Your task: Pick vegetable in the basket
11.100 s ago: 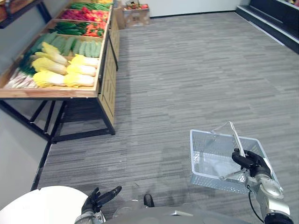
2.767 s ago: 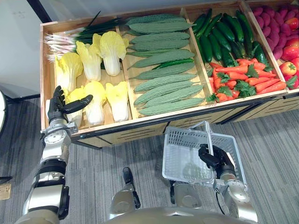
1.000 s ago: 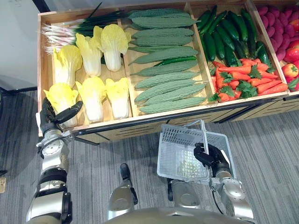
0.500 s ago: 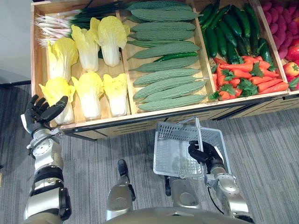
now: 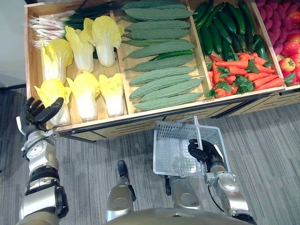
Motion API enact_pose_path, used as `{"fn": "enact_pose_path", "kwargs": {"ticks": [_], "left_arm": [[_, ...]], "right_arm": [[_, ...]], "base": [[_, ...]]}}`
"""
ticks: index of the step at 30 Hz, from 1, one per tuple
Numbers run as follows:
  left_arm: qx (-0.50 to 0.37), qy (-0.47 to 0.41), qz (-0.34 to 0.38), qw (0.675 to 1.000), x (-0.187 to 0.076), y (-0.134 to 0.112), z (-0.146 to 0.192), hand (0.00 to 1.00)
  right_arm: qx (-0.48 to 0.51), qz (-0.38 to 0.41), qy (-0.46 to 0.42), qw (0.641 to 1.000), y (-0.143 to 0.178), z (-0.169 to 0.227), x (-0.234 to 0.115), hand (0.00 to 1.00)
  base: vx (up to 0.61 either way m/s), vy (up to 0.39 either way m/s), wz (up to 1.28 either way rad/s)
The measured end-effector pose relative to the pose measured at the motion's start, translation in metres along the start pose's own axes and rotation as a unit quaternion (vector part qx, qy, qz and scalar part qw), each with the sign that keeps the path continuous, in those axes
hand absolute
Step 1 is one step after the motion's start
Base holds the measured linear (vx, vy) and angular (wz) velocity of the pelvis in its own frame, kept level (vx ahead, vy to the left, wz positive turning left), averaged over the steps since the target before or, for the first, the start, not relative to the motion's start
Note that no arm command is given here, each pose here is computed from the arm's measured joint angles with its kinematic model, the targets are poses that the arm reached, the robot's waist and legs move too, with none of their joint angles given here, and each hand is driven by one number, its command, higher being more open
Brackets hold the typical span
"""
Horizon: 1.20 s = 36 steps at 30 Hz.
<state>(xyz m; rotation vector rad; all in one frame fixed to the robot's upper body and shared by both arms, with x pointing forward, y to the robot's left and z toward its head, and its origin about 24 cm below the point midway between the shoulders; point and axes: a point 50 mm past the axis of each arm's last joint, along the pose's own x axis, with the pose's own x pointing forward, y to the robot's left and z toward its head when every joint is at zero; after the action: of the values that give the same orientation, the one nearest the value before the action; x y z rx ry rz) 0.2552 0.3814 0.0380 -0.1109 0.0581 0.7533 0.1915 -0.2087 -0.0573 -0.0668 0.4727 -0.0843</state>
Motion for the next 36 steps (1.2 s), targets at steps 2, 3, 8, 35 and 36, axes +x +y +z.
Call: {"fn": "enact_pose_path", "kwargs": {"ticks": [2, 3, 8, 35, 36], "left_arm": [[0.004, -0.001, -0.001, 1.000, 0.000, 0.000, 0.000, 1.00], [0.009, -0.002, -0.001, 1.000, 0.001, 0.001, 0.001, 1.00], [0.043, -0.006, -0.001, 0.999, 0.005, 0.003, 0.008, 1.00], [0.109, 0.035, -0.002, 0.993, 0.024, 0.008, 0.030, 0.00], [0.110, 0.035, -0.001, 0.993, 0.024, 0.009, 0.030, 0.00]], "right_arm": [[0.000, 0.001, -0.002, 1.000, 0.000, 0.001, 0.001, 0.00], [0.000, 0.001, -0.004, 1.000, 0.000, 0.002, 0.002, 0.00], [0.000, 0.003, -0.010, 1.000, 0.001, 0.006, 0.004, 0.00], [-0.018, 0.015, -0.022, 0.999, -0.007, 0.015, 0.007, 0.00], [-0.018, 0.015, -0.024, 0.999, -0.007, 0.016, 0.007, 0.00]], "base": [[0.00, -0.008, -0.06], [0.02, -0.014, -0.14], [0.02, -0.015, -0.11], [0.01, -0.007, -0.03], [0.04, -0.006, -0.02]]}}
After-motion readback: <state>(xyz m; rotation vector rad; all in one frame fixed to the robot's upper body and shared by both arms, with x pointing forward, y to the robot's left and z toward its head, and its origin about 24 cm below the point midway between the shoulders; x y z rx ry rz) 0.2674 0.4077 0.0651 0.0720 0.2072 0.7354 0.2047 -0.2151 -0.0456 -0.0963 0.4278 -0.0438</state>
